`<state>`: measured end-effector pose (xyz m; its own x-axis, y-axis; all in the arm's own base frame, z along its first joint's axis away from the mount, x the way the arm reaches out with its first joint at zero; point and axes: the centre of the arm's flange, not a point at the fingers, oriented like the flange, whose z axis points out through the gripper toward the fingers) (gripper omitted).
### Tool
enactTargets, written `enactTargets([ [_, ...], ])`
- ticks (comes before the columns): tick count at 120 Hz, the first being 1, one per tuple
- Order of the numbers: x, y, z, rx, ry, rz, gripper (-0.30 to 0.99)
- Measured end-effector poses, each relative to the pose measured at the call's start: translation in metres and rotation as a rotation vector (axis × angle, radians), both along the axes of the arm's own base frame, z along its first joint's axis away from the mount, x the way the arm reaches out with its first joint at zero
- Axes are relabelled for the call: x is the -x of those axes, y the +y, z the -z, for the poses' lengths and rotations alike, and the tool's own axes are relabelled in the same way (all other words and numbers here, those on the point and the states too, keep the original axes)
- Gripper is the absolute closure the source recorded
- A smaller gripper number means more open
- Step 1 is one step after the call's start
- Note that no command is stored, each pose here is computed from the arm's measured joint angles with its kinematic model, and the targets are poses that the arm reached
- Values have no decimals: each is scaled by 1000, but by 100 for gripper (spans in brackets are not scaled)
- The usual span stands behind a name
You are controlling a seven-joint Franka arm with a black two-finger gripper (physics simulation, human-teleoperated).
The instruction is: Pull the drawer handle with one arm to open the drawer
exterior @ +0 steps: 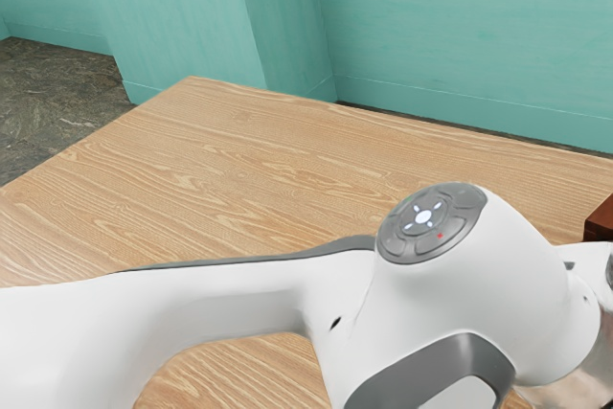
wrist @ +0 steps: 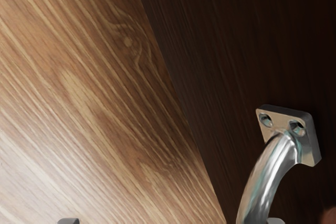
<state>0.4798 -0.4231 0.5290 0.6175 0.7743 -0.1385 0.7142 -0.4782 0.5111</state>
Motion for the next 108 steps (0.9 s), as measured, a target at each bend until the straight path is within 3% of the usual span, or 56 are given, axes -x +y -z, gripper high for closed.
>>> enactTargets([
  [108, 48, 13, -4, 40, -3, 37, 29],
])
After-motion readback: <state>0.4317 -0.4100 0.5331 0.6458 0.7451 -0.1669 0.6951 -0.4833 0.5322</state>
